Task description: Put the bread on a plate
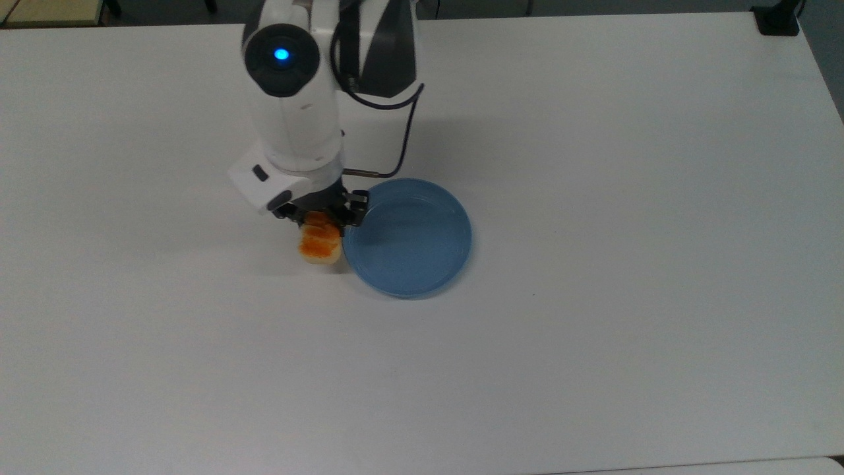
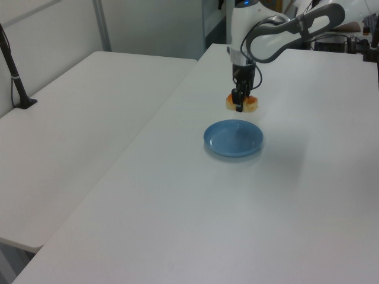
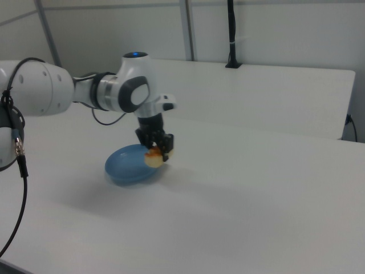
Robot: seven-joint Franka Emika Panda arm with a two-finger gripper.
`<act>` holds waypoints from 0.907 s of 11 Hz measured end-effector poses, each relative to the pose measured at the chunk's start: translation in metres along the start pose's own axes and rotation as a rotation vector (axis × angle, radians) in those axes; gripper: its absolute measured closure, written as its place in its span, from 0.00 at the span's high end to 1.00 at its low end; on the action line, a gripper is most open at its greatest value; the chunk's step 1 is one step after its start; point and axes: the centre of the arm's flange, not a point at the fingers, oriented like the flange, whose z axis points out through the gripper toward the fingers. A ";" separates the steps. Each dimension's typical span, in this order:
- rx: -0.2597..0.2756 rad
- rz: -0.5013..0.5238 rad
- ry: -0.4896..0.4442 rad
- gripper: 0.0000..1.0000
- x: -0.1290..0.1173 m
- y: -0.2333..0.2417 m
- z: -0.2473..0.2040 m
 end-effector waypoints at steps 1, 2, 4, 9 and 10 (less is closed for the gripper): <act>0.001 -0.004 -0.005 0.57 -0.003 -0.029 0.002; 0.001 -0.007 -0.011 0.57 -0.007 -0.056 0.005; 0.000 -0.013 -0.025 0.58 -0.014 -0.101 0.014; 0.005 -0.027 -0.001 0.69 -0.013 -0.128 0.044; 0.002 -0.028 0.000 0.83 -0.012 -0.127 0.045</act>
